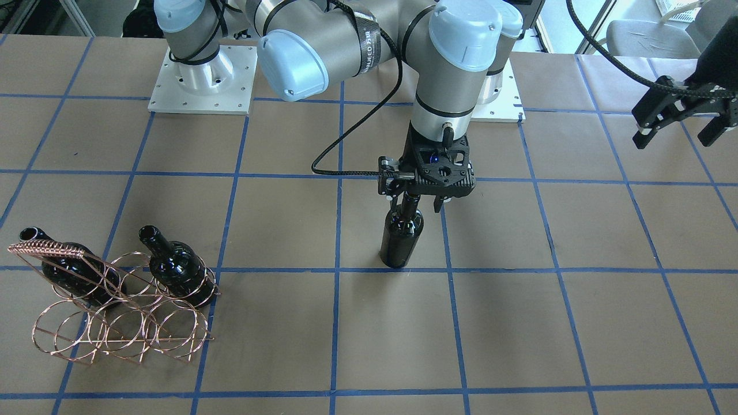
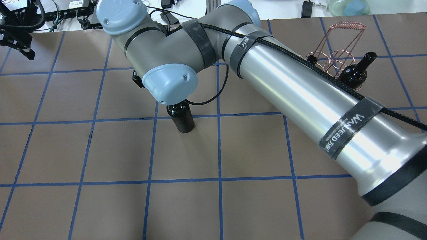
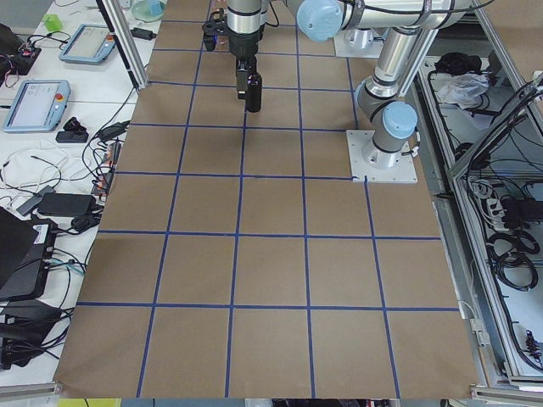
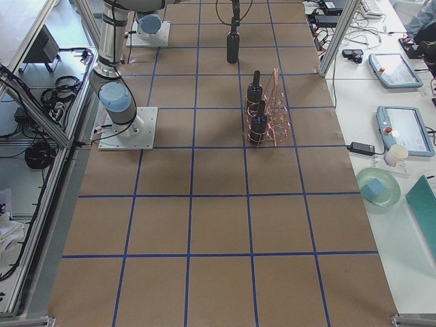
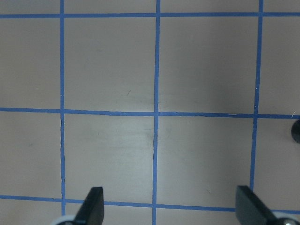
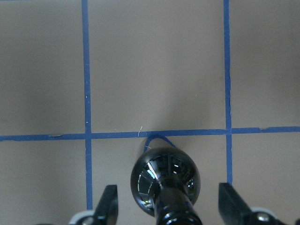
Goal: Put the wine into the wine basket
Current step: 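Grasp the bottle neck with the right gripper and lift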
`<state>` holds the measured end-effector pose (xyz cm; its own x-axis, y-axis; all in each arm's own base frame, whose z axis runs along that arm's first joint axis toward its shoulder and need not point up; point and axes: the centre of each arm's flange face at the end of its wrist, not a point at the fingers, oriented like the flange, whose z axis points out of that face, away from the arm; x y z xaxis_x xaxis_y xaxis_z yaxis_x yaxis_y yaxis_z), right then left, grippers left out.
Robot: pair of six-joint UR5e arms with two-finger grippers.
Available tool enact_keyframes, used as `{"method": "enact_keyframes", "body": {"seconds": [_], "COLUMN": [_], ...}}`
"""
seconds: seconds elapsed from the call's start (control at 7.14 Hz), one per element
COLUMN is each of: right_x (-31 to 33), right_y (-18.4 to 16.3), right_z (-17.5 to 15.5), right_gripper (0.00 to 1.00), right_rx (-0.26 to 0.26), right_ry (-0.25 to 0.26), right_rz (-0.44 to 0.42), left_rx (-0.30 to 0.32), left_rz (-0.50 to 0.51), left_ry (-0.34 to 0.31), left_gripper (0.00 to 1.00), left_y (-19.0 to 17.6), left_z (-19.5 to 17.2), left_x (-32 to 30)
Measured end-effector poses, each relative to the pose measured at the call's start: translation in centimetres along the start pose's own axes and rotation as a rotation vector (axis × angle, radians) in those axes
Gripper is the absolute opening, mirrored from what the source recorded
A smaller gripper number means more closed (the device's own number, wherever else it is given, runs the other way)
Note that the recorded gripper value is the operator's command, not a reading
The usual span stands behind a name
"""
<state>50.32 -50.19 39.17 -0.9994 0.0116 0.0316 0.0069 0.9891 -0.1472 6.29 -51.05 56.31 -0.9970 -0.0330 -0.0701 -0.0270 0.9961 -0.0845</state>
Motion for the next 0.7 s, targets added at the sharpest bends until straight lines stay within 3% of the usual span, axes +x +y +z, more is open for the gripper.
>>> {"method": "enact_keyframes", "body": {"seconds": [0.14, 0.28, 0.42, 0.7], "right_x": [0.02, 0.06, 0.11, 0.39], "right_y": [0.20, 0.29, 0.37, 0.56], "right_z": [0.04, 0.01, -0.07, -0.50], "right_gripper": [0.33, 0.14, 0.06, 0.00], "right_rx": [-0.007, -0.009, -0.010, -0.007], "right_ry": [0.005, 0.008, 0.010, 0.011], "right_rz": [-0.004, -0.005, -0.006, -0.006], "left_rx": [0.002, 0.005, 0.006, 0.009], "left_rz": [0.002, 0.004, 0.005, 0.003], "left_ry": [0.002, 0.002, 0.000, -0.001], "left_gripper": [1.00, 1.00, 1.00, 1.00], "left_y": [0.14, 0.32, 0.48, 0.65], "left_z": [-0.14, -0.31, -0.42, -0.57], "left_x": [0.12, 0.25, 0.30, 0.26]}}
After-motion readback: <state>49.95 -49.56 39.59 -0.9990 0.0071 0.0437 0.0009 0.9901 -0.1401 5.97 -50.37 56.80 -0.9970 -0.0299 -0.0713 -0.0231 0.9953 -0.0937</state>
